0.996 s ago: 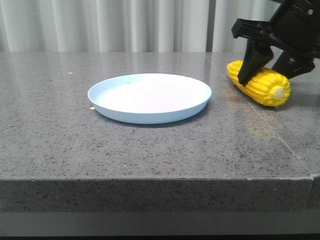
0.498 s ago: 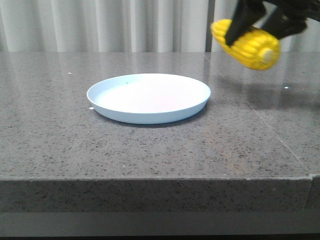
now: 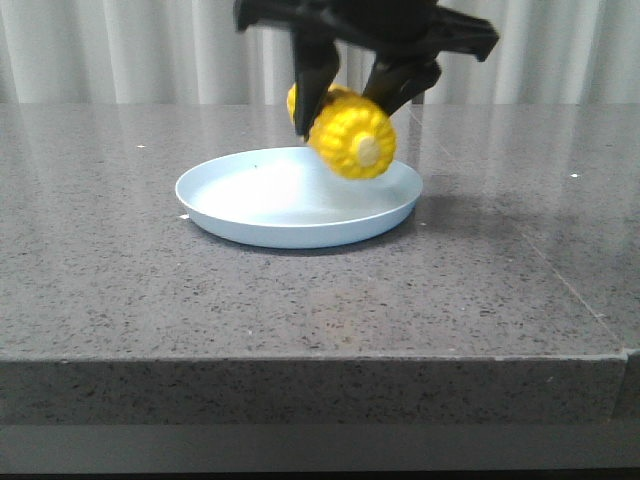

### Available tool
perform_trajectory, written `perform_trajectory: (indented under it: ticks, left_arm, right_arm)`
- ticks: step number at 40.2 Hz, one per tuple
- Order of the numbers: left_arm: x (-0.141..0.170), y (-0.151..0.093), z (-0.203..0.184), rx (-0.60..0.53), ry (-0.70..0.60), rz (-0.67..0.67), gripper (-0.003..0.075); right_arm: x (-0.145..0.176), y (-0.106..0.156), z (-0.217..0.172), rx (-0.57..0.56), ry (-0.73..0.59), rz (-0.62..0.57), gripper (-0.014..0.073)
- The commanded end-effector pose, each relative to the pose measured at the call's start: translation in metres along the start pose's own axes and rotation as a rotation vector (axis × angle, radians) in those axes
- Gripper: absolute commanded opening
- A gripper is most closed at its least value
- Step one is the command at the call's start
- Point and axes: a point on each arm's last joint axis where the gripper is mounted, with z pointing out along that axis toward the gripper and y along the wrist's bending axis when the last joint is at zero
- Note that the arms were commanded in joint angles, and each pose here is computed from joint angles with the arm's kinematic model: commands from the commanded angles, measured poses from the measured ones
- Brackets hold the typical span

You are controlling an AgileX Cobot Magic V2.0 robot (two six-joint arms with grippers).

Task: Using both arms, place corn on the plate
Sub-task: 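Lift the corn with the right gripper and carry it over the plate, then lower the corn onto the plate and open the right gripper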

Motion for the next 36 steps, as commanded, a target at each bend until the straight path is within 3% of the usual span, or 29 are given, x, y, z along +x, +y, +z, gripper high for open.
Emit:
perform_trajectory:
  ticks: [1, 14, 21, 36]
  left_arm:
    - [-0.015, -0.001, -0.002, 0.011, -0.098, -0.005, -0.002]
    - [-0.015, -0.001, -0.002, 0.011, -0.098, -0.005, -0.002]
    - [-0.015, -0.001, -0.002, 0.011, -0.098, -0.005, -0.002]
    - [-0.015, -0.001, -0.002, 0.011, -0.098, -0.005, -0.002]
  right_arm:
    - [-0.015, 0.009, -0.018, 0.0, -0.127, 0.01, 0.0211]
    - [-0.012, 0.012, -0.007, -0.014, -0.108, 0.026, 0.0248]
    - [-0.013, 0.013, -0.007, -0.028, -0.11, 0.037, 0.0405]
    - [-0.013, 0.015, -0.007, -0.051, -0.116, 0.052, 0.0645]
